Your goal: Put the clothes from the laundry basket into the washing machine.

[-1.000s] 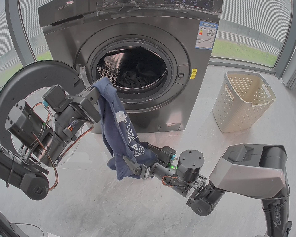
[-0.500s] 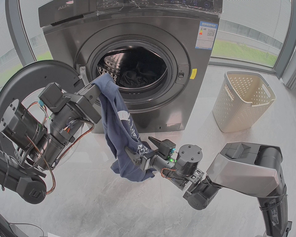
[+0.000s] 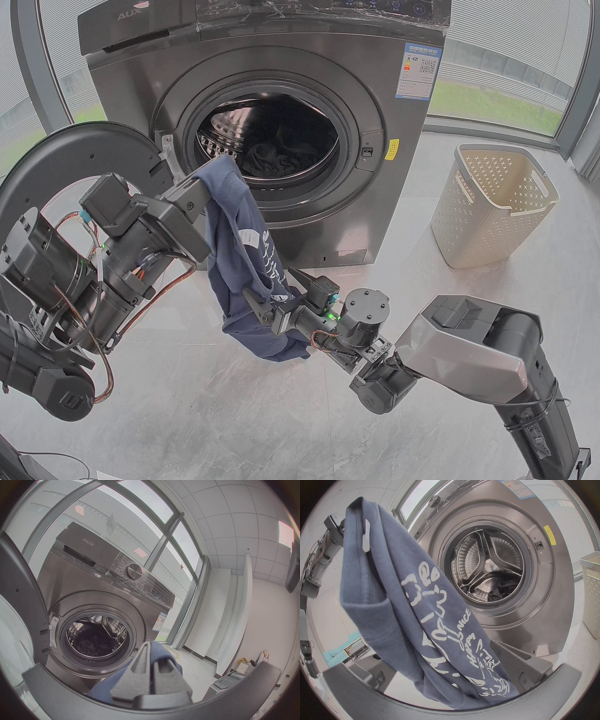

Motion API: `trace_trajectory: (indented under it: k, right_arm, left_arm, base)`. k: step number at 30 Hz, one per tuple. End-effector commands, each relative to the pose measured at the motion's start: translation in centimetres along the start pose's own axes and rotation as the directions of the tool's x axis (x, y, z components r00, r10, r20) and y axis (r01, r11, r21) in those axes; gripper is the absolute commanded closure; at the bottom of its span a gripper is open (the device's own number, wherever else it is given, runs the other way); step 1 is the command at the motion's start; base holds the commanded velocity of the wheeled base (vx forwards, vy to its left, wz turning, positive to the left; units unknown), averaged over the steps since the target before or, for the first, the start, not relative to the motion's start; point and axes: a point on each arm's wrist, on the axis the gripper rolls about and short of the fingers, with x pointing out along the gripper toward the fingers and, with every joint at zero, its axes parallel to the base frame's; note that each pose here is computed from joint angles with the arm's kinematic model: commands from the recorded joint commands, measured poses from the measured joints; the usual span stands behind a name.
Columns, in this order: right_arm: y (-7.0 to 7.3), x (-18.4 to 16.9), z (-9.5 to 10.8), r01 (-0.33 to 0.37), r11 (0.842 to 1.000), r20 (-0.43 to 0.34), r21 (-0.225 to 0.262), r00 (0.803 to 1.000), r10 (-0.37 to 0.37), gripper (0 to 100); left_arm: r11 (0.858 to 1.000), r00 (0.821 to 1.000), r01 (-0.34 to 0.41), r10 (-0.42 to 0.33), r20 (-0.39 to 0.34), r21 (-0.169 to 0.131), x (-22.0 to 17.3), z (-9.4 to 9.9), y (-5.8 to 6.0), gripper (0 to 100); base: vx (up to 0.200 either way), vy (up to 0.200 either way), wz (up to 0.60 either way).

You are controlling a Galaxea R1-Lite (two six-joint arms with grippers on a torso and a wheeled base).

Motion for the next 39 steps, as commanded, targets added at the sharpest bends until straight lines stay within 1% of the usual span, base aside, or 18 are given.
trace_trajectory:
  k: [1, 5, 8, 14, 15, 21, 24, 27, 28, 29, 30, 32, 34, 35, 36, 37, 39]
  right_arm:
    - [-0.8, 0.8, -2.7, 0.004, 1.0, -0.011, -0.009, 1.0, -0.004, 0]
    - [-1.0, 1.4, -3.4, 0.0, 1.0, -0.003, -0.011, 1.0, 0.0, 0]
    - [-1.2, 1.9, -3.5, 0.0, 1.0, 0.017, -0.014, 1.0, 0.0, 0]
    - [-1.4, 2.1, -3.4, 0.014, 1.0, 0.03, -0.015, 0.999, -0.013, 0]
    - [-1.4, 2.1, -3.4, 0.012, 1.0, 0.031, -0.016, 0.999, -0.012, 100]
    - [-1.8, 2.1, -2.8, 0.022, 1.0, 0.05, -0.015, 0.999, -0.021, 100]
    - [-2.0, 2.0, -1.7, 0.044, 0.999, 0.063, -0.01, 0.997, -0.044, 100]
    - [-2.3, 1.6, 0.0, 0.069, 0.998, 0.071, -0.005, 0.995, -0.068, 100]
    - [-2.2, 1.6, 0.1, 0.069, 0.998, 0.071, -0.005, 0.995, -0.068, 100]
    - [-2.2, 1.4, 1.3, 0.073, 0.997, 0.083, -0.004, 0.994, -0.072, 100]
    - [-2.4, 1.2, 2.2, 0.078, 0.997, 0.09, -0.004, 0.993, -0.077, 100]
    - [-2.6, 1.0, 3.7, 0.092, 0.996, 0.11, 0.0, 0.99, -0.092, 100]
    - [-2.9, 0.8, 5.2, 0.105, 0.994, 0.123, -0.003, 0.987, -0.104, 100]
    - [-3.1, 0.7, 5.5, 0.109, 0.994, 0.129, -0.003, 0.986, -0.108, 100]
    - [-3.3, 0.6, 6.6, 0.116, 0.993, 0.145, -0.005, 0.983, -0.114, 100]
    - [-3.4, 0.6, 7.2, 0.118, 0.993, 0.158, -0.006, 0.981, -0.116, 100]
    - [-3.5, 0.5, 8.5, 0.12, 0.993, 0.184, -0.006, 0.976, -0.116, 100]
  left_arm:
    - [1.0, 1.0, 0.001, -0.001, -0.004, -0.002, -0.1, -0.1, -0.1, 100]
    - [1.0, 1.0, -0.001, 0.001, -0.002, -0.003, 0.0, -0.1, 0.0, 100]
    - [1.0, 1.0, -0.001, 0.001, -0.003, -0.003, 0.0, -0.1, 0.0, 100]
    - [1.0, 1.0, -0.001, 0.001, 0.003, -0.001, 0.1, 0.0, 0.0, 100]
    - [1.0, 1.0, -0.001, 0.001, 0.003, -0.003, 0.1, 0.0, 0.0, 100]
    - [1.0, 1.0, -0.03, 0.03, -0.001, 0.005, 0.2, -0.2, 0.6, 100]
    - [0.996, 0.997, -0.078, 0.079, -0.013, 0.033, 0.0, -0.3, 1.9, 100]
    - [0.991, 0.992, -0.122, 0.124, -0.037, 0.053, -0.1, -1.0, 3.3, 100]
    - [0.991, 0.991, -0.123, 0.126, -0.039, 0.053, -0.1, -1.0, 3.3, 100]
    - [0.986, 0.986, -0.153, 0.157, -0.055, 0.07, -0.3, -1.5, 4.3, 100]
    - [0.982, 0.983, -0.169, 0.175, -0.064, 0.079, -0.4, -1.7, 4.9, 100]
    - [0.975, 0.974, -0.198, 0.206, -0.089, 0.099, -0.7, -2.4, 5.8, 100]
    - [0.968, 0.964, -0.217, 0.233, -0.127, 0.129, -1.3, -3.4, 6.6, 100]
    - [0.966, 0.961, -0.22, 0.238, -0.141, 0.135, -1.5, -3.7, 6.8, 100]
    - [0.961, 0.95, -0.227, 0.254, -0.183, 0.156, -2.1, -4.7, 7.1, 100]
    - [0.959, 0.942, -0.229, 0.262, -0.21, 0.168, -2.4, -5.3, 7.3, 100]
    - [0.959, 0.925, -0.211, 0.258, -0.279, 0.187, -3.3, -6.8, 7.4, 100]
  base:
    - [0.0, 0.0, 0.0]
    - [0.0, 0.0, 0.0]
    - [0.0, 0.0, 0.0]
    - [0.0, 0.0, 0.0]
    - [0.0, 0.0, 0.0]
    - [0.0, 0.0, 0.0]
    - [0.0, 0.0, 0.0]
    - [0.0, 0.0, 0.0]
    - [0.0, 0.0, 0.0]
    - [0.0, 0.0, 0.0]
    - [0.0, 0.0, 0.0]
    - [0.0, 0.0, 0.0]
    - [0.0, 0.0, 0.0]
    - [0.0, 0.0, 0.0]
    - [0.0, 0.0, 0.0]
    - [0.0, 0.0, 0.0]
    - [0.0, 0.0, 0.0]
